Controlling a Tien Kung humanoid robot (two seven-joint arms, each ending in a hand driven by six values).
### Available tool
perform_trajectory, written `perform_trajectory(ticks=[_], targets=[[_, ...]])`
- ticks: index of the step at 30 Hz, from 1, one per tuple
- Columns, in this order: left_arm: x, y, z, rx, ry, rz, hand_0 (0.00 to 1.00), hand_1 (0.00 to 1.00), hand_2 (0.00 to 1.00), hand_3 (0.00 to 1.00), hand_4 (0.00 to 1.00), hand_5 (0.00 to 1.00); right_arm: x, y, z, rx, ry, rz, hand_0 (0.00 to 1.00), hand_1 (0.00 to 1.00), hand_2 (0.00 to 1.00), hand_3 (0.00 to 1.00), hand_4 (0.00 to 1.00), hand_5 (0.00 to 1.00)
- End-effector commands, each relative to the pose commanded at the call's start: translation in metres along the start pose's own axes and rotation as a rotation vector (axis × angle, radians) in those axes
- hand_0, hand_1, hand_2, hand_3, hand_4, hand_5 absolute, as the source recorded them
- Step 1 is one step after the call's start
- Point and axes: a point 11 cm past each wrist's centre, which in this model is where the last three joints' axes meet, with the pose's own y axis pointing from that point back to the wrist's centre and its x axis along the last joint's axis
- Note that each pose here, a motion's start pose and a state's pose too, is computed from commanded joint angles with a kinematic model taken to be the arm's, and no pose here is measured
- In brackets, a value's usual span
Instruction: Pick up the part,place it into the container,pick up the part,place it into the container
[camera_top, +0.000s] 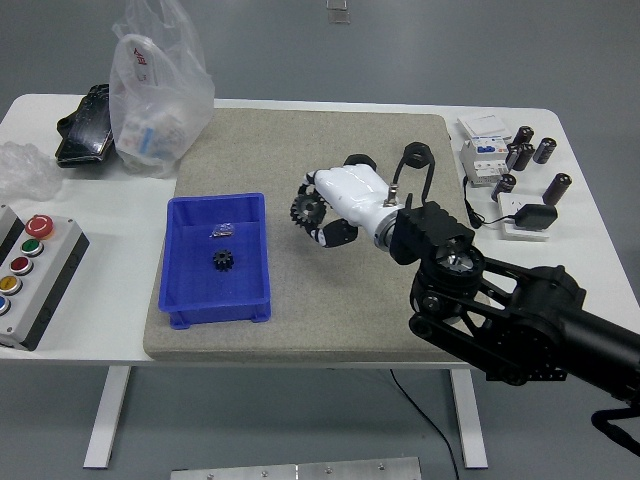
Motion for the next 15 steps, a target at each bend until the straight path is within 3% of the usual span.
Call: perform_trajectory(ticks=[2, 3, 6, 13, 14, 15], targets=[[0.000, 0.000, 0.000, 0.000, -0.003, 0.001, 0.746, 0.695, 0.697, 0.752, 0.775, 0.544, 0.007, 0.000, -0.032, 0.117, 0.004, 0.029, 0.379, 0.487, 0.347, 0.403, 0.228, 0.002], [0.001, 0.000, 0.000, 0.000, -0.004, 0.000, 0.745, 0.696, 0.697, 0.752, 0.776, 0.548, 0.009, 0.001, -0.047, 0.175, 0.013, 0.041, 0.443, 0.497, 0.387, 0.445, 0.277, 0.002], [0.001, 0.000, 0.000, 0.000, -0.004, 0.000, 0.745, 0.696, 0.697, 0.752, 0.776, 0.548, 0.010, 0.001, -0.069, 0.268, 0.039, 0.052, 0.443, 0.497, 0.387, 0.445, 0.277, 0.002], [0.001, 0.000, -0.001, 0.008, -0.004, 0.005, 0.746, 0.696, 0.697, 0.752, 0.776, 0.548, -0.007, -0.006, -0.075, 0.303, 0.072, 0.012, 0.479, 0.508, 0.386, 0.453, 0.281, 0.002], [0.001, 0.000, -0.001, 0.009, -0.006, 0.007, 0.745, 0.695, 0.696, 0.752, 0.776, 0.550, -0.011, -0.006, -0.075, 0.310, 0.066, 0.002, 0.493, 0.522, 0.467, 0.471, 0.330, 0.002], [0.001, 0.000, -0.001, 0.009, -0.007, 0.008, 0.745, 0.695, 0.696, 0.752, 0.776, 0.550, -0.014, -0.006, -0.076, 0.315, 0.061, -0.002, 0.493, 0.522, 0.467, 0.471, 0.330, 0.002]])
